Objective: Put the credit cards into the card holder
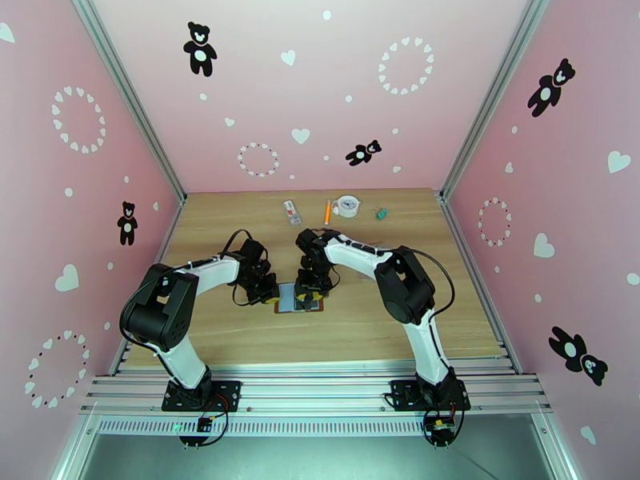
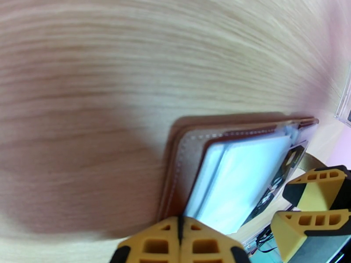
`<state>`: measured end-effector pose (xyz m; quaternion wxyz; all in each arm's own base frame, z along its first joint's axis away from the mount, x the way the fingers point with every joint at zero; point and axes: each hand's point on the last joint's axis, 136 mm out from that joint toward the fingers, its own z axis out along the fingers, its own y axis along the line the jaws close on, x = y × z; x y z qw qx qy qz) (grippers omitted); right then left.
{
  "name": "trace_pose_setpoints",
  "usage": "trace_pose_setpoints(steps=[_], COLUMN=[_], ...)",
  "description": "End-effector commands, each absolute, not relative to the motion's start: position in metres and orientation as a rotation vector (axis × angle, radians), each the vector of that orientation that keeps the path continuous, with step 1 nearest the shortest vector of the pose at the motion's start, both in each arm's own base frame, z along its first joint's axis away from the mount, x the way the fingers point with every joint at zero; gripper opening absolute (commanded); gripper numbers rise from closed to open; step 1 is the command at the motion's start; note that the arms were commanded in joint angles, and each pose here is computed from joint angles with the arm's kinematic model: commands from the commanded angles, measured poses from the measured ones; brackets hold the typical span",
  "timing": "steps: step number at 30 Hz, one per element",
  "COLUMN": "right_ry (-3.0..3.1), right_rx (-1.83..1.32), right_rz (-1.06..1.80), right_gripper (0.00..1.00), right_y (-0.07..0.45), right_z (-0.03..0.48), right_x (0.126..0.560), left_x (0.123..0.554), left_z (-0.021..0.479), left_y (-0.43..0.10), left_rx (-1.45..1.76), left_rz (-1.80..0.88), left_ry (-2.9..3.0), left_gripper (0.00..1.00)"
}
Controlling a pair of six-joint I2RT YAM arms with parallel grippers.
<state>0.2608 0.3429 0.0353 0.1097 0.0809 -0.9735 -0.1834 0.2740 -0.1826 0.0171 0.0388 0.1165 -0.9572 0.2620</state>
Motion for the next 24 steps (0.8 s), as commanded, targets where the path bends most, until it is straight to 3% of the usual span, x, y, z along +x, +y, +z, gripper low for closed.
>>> trace_pose_setpoints(steps=[1, 24], right_ry=[-2.865, -2.865], right_rx=[0.254, 0.243], right_rz=[-0.518, -0.458], right_gripper=[0.43, 0.41], right_y=[0.346, 0.346], right_z=[0.036, 0.019], right_x=[0.261, 0.261], left_x=[0.258, 0.256], left_z=[-0.004, -0.004], left_y=[-0.17, -0.169], left_rx=[0.355, 0.357], left_rz=[0.661, 0.658], left_ry=[-2.916, -2.913], left_gripper=[0.03, 0.03])
